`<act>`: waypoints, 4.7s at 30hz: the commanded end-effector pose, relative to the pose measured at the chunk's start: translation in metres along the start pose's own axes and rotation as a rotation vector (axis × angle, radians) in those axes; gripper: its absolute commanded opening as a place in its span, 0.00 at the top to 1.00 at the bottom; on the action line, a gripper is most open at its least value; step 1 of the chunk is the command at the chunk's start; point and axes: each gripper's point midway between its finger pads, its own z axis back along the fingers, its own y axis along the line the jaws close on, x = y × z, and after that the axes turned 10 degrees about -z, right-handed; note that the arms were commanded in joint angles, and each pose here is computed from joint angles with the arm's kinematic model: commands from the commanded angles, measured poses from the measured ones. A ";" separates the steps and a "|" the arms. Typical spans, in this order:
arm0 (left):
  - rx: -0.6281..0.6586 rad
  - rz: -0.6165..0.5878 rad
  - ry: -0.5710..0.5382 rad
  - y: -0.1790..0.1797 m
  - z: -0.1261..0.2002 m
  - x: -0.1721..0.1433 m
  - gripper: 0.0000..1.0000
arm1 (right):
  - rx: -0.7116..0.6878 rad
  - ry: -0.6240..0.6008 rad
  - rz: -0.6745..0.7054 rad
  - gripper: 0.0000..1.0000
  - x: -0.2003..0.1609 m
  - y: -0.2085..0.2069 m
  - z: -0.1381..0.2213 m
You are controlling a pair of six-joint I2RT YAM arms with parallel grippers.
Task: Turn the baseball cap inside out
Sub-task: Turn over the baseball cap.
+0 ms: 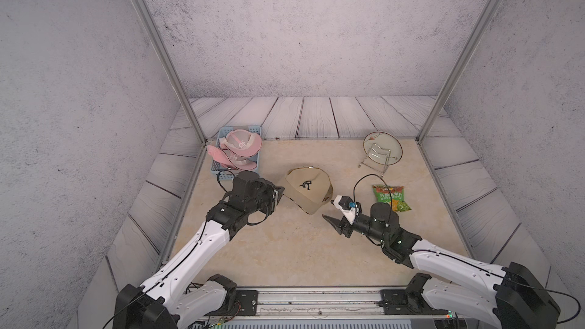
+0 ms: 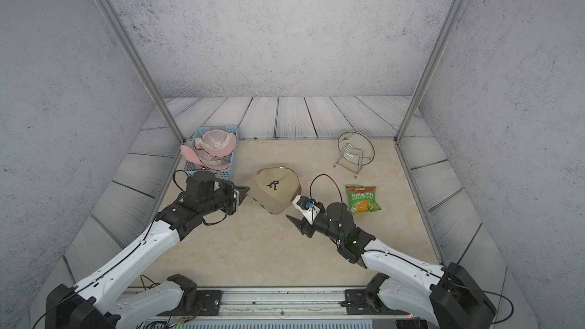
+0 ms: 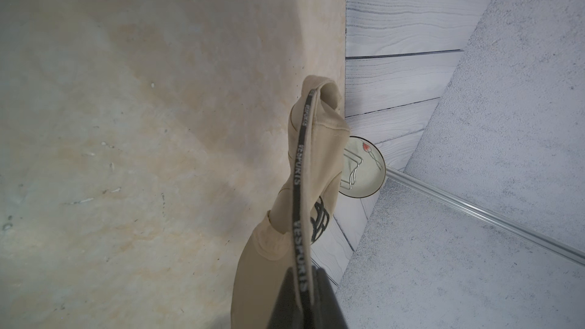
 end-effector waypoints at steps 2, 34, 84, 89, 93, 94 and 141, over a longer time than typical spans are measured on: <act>-0.026 0.078 -0.015 -0.009 -0.003 -0.002 1.00 | -0.038 -0.036 0.125 0.36 0.013 0.000 -0.010; 0.092 -0.592 -0.270 -0.052 0.014 0.032 0.12 | -0.297 0.290 0.177 1.00 -0.021 -0.034 -0.047; -0.407 -1.799 0.260 -0.104 0.007 -0.072 1.00 | 0.337 0.452 -0.396 0.52 -0.006 -0.014 -0.020; -0.342 -1.783 0.206 -0.108 0.014 -0.053 1.00 | 0.414 0.454 -0.409 0.52 -0.009 -0.004 -0.020; -0.313 -1.727 0.154 -0.113 0.017 -0.034 1.00 | 0.460 0.460 -0.423 0.53 -0.012 0.002 -0.018; -0.309 -1.713 0.143 -0.115 0.017 -0.029 1.00 | 0.475 0.460 -0.426 0.53 -0.012 0.005 -0.018; -0.367 -1.092 0.000 -0.154 0.017 0.016 1.00 | -0.501 0.584 -0.631 0.90 -0.092 -0.126 -0.017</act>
